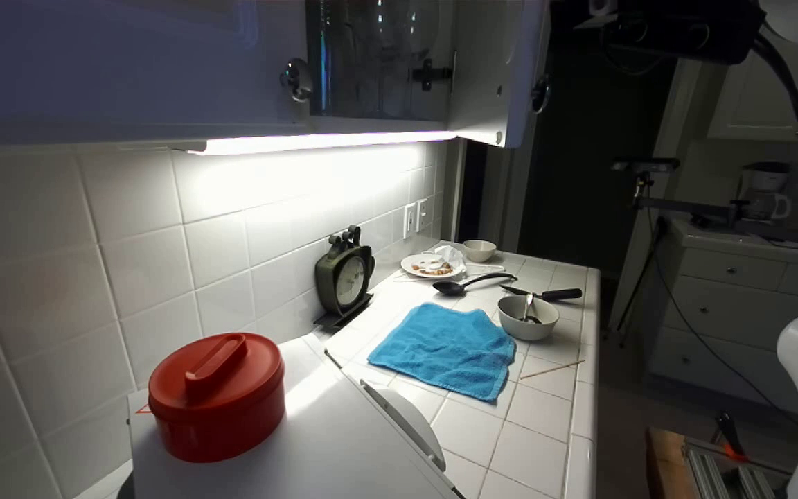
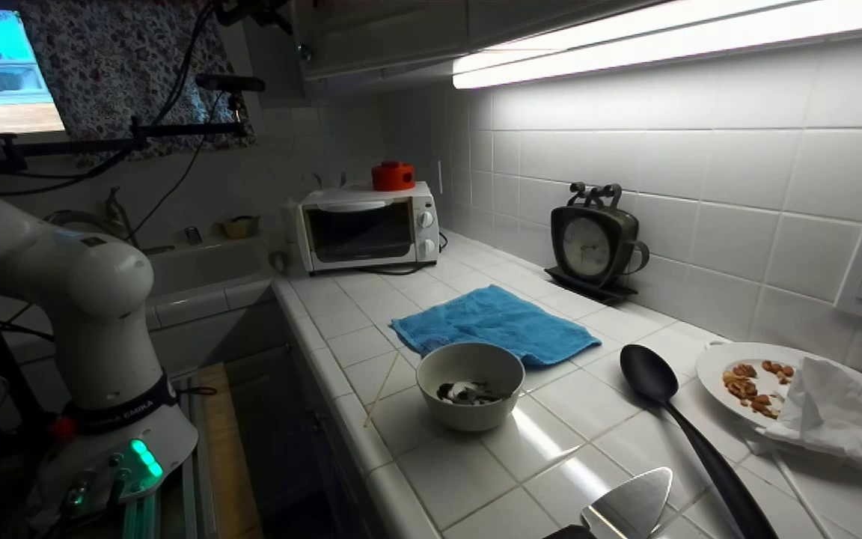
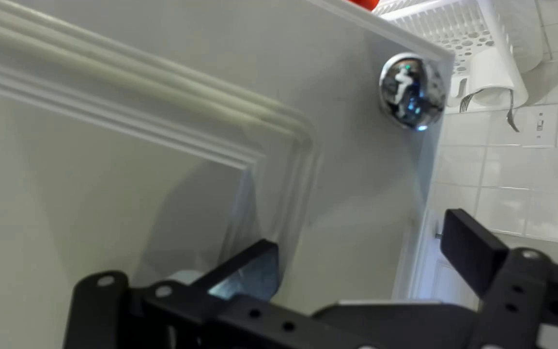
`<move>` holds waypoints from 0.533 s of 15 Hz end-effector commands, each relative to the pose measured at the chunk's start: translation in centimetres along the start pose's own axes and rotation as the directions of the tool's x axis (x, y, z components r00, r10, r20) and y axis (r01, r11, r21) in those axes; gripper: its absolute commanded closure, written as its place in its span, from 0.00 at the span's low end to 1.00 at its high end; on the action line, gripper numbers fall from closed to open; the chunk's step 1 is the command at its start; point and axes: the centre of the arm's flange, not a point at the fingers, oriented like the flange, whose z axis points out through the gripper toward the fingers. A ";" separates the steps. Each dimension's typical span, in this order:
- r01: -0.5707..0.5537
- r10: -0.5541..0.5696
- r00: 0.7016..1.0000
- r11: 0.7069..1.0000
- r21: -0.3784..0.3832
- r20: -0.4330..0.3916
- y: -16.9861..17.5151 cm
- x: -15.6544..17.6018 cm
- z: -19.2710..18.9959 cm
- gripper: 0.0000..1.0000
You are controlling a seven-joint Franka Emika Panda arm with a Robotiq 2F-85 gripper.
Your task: Close the top cabinet door
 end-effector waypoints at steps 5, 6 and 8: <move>0.020 -0.021 1.000 0.999 0.049 0.021 -0.5 -0.3 3.9 0.00; 0.011 -0.012 0.999 0.999 0.034 0.047 -0.7 -0.1 4.1 0.00; 0.003 -0.004 0.996 1.000 0.009 0.093 -1.5 0.2 4.6 0.00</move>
